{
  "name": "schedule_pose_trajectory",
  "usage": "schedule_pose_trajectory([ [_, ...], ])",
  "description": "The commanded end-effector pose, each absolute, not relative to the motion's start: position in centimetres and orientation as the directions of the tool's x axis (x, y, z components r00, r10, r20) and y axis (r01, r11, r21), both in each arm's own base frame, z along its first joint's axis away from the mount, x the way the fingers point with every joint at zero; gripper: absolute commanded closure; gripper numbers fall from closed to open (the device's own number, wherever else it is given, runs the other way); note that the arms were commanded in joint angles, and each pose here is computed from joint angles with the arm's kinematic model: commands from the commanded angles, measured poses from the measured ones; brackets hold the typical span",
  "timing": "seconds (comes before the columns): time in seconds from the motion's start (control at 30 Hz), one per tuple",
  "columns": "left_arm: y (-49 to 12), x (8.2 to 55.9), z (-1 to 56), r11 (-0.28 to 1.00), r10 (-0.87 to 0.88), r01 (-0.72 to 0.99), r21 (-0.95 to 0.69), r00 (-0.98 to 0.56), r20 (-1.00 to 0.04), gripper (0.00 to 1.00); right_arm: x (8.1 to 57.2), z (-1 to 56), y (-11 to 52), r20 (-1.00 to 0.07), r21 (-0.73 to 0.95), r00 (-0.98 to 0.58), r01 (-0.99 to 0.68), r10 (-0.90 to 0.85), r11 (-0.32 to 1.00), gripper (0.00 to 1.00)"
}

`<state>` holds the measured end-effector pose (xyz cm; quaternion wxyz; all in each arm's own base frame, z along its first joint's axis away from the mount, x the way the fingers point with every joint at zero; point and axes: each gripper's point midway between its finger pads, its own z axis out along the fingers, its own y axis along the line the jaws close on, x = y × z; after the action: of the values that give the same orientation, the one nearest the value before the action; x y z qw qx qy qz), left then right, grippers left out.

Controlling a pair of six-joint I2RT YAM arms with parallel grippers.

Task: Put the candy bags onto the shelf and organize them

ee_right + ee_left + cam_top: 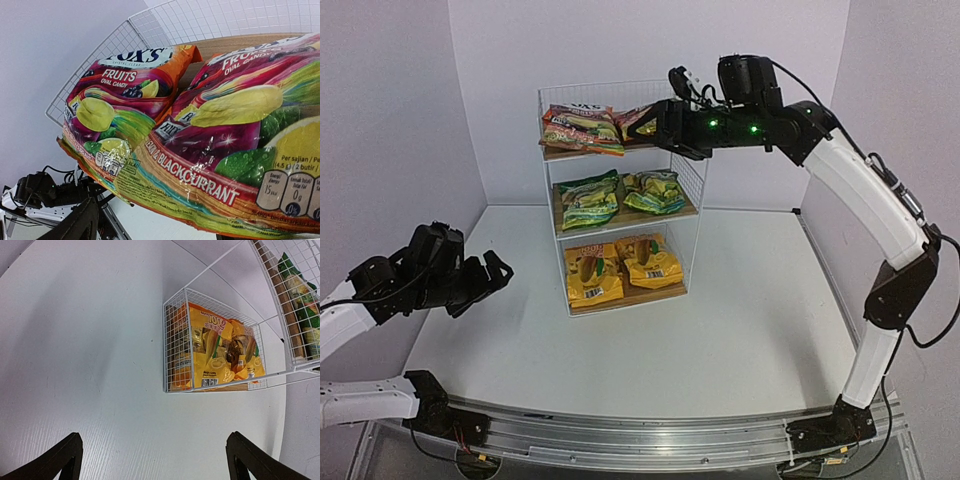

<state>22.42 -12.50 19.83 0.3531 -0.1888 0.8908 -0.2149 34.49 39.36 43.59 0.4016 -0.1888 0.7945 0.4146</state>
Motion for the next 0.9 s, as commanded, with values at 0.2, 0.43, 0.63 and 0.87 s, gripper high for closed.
schedule_pose_trajectory([
  [0.2, -12.8, 22.4, 20.5, 0.806, -0.524, -0.188, -0.562, -0.668, -0.528, 0.0, 32.6, 44.5, 36.5, -0.766, 0.565, -0.634, -0.582, 0.109, 0.585, 0.23],
  [0.43, -12.3, 22.2, 20.7, 0.806, -0.532, -0.2, -0.557, -0.656, -0.535, 0.0, 28.2, 37.7, 31.4, -0.714, 0.54, -0.699, -0.508, 0.045, 0.672, 0.1],
  [0.63, -13.9, 23.0, 18.4, 0.8, -0.514, -0.161, -0.578, -0.68, -0.522, 0.0, 27.4, 25.4, 21.9, -0.625, 0.434, -0.769, -0.199, 0.135, 0.878, 0.02],
  [0.87, -7.4, 28.2, 16.9, 0.823, -0.563, -0.27, -0.499, -0.504, -0.655, 0.0, 32.2, 16.4, 7.6, -0.556, 0.404, -0.731, 0.179, 0.396, 0.897, 0.02],
])
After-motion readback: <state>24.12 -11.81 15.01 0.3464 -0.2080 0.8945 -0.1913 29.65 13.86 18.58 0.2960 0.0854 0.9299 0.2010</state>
